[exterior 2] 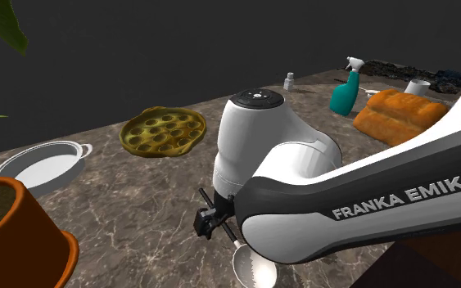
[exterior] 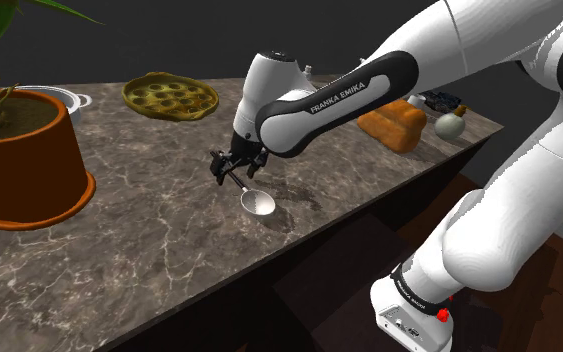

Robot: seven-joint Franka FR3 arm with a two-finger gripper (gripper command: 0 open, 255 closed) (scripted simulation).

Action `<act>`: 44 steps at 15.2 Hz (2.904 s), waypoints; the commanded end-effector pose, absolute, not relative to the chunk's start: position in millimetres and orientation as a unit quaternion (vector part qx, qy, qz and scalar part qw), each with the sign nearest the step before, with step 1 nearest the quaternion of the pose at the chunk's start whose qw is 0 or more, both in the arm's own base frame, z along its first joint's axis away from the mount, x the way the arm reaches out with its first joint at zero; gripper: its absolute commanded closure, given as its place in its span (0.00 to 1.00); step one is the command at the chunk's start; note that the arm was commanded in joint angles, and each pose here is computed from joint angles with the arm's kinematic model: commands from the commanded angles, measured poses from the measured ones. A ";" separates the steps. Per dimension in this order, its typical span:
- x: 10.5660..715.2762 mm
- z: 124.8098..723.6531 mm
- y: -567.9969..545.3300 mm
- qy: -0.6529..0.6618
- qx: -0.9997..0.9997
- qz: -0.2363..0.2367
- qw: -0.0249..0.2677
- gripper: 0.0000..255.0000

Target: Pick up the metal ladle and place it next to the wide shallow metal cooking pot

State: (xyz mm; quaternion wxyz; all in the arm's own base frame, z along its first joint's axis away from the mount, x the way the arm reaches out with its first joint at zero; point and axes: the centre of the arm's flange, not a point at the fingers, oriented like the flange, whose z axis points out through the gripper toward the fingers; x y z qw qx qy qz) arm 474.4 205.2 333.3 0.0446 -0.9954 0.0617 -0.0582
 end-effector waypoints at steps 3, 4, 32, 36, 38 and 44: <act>474.5 333.1 205.2 0.062 -0.995 -0.058 0.045 0.00; 474.5 333.1 205.2 0.062 -0.995 -0.058 0.045 1.00; 474.5 433.4 205.2 0.062 -0.995 -0.058 0.045 1.00; 474.4 450.9 205.2 0.062 -0.995 -0.058 0.045 1.00; 496.5 451.0 219.9 0.062 -0.995 -0.058 0.045 1.00; 562.3 451.2 263.9 0.062 -0.995 -0.058 0.045 1.00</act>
